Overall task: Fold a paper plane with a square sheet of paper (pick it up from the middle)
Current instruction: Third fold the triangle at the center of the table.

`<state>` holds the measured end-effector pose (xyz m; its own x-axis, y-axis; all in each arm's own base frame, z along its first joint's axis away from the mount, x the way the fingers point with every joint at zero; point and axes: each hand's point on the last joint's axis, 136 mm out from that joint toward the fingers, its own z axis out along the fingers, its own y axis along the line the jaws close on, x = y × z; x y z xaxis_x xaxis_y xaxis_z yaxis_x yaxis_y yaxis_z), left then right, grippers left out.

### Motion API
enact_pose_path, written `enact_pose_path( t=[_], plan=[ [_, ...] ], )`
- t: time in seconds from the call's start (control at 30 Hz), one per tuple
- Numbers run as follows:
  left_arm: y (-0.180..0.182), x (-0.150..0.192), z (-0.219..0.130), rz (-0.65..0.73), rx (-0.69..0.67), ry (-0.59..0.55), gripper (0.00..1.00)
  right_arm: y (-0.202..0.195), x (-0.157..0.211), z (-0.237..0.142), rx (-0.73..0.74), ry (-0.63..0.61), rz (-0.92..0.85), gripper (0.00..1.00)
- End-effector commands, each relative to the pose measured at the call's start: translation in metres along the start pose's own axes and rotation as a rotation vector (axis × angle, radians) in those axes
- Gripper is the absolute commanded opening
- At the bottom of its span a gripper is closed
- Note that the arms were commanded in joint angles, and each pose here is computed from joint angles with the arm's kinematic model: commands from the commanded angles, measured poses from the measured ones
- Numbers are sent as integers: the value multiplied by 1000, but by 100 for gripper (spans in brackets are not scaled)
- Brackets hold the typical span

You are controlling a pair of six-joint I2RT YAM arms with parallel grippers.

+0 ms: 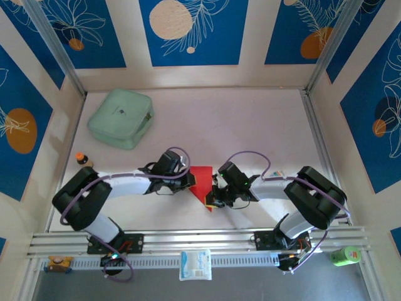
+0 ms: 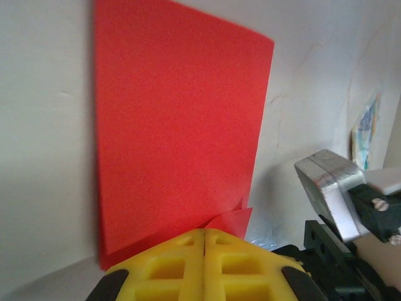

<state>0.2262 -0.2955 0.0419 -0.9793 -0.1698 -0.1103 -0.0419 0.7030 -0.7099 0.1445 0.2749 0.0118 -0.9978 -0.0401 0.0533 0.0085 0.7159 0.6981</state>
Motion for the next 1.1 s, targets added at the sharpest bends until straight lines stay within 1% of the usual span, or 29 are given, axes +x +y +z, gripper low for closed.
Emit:
enact_pose_path(
  t=[0.0,0.1,0.17,0.27,0.37,0.5,0.63,0.83,1.07],
  plan=[
    [10,6,11,-23,-31,35,3,-40,22,0,146,60,81,0],
    [28,13,18,-48,-82,56,1,-28,17,-4,113,42,54,0],
    [39,17,19,-61,-117,66,0,-11,10,-7,74,26,11,0],
    [46,20,21,-70,-134,74,0,12,0,-7,27,25,-51,0],
    [46,20,21,-69,-138,75,0,22,-8,1,22,30,-74,0],
    [46,19,21,-68,-135,78,0,21,-18,16,39,42,-67,0],
    [47,20,21,-68,-139,81,0,11,-17,23,66,57,-46,0],
    [52,19,20,-71,-159,77,0,2,6,10,41,74,-40,0],
    [60,17,19,-94,-173,63,0,-24,38,-6,49,83,1,0]
  ],
)
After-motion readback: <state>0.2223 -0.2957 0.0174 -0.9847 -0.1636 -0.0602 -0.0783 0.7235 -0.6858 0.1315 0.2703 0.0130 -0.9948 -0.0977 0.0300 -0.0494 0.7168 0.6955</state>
